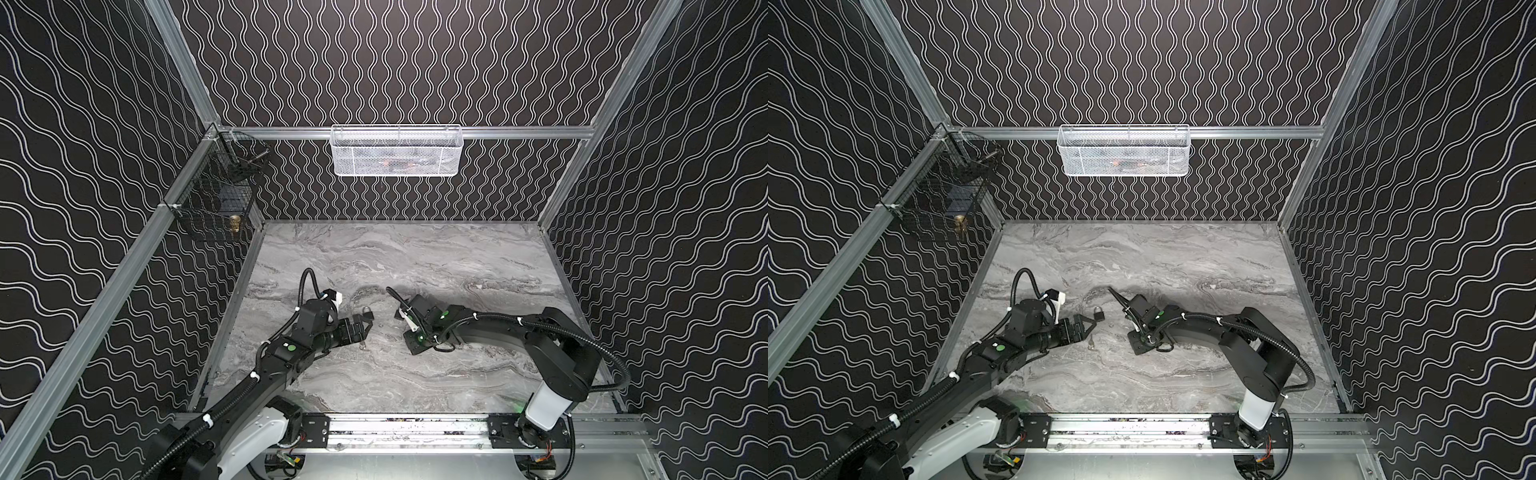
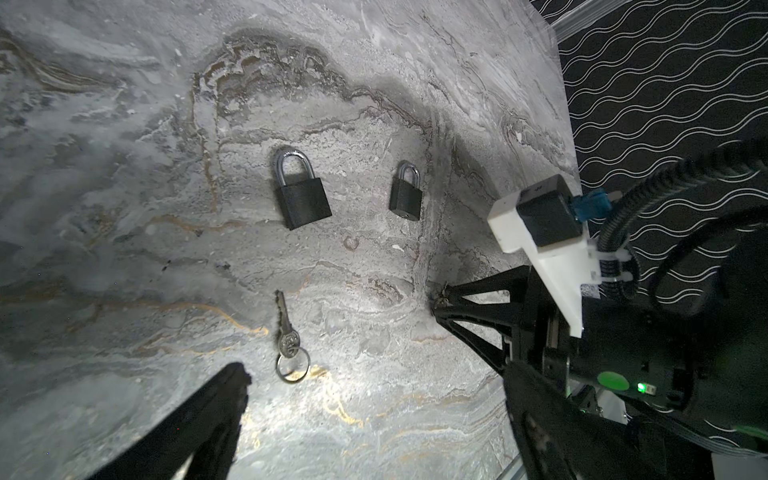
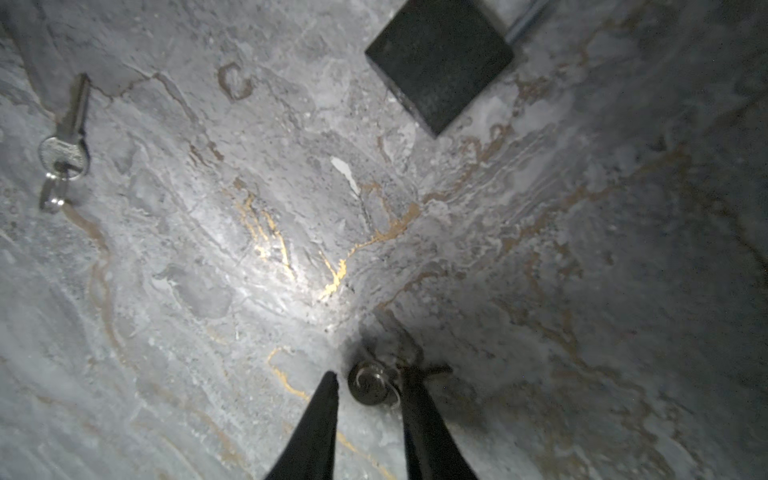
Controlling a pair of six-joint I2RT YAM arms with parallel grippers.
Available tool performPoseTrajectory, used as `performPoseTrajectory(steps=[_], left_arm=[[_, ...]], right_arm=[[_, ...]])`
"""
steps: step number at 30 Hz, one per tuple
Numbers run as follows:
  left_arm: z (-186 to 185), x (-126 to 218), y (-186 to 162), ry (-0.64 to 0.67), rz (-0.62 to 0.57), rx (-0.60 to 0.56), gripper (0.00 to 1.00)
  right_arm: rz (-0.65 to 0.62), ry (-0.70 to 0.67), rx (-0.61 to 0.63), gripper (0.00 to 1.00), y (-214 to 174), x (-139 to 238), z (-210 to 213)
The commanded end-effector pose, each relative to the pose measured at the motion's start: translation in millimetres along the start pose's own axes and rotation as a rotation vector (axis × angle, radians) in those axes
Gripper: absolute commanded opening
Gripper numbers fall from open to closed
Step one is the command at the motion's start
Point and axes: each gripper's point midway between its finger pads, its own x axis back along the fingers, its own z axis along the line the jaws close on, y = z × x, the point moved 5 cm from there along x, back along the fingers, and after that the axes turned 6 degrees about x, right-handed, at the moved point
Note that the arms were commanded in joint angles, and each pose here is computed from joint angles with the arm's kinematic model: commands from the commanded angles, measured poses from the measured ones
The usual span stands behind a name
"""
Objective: Unlock with the key
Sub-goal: 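Close the right gripper on the silver key nearest it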
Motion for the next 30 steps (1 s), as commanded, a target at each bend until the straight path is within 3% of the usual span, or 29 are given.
performPoseTrajectory(steps=[1, 25, 30], left_arm=[[-3.3, -1.1, 0.6, -0.020, 0.004, 0.004, 0.99], [-2.0, -8.4, -1.9, -0.032, 0.016, 0.012, 0.99], [-1.5, -9.8, -2.4, -0.036, 0.019, 0.013, 0.99]], right_arm=[[0.001, -0.008, 0.012, 0.26, 0.1, 2.1, 1.2], [0.033, -0.044, 0.041, 0.16, -7.4, -7.3, 2.9], [-0.005, -0.028, 0.054, 0.13, 5.4, -0.9, 8.6]])
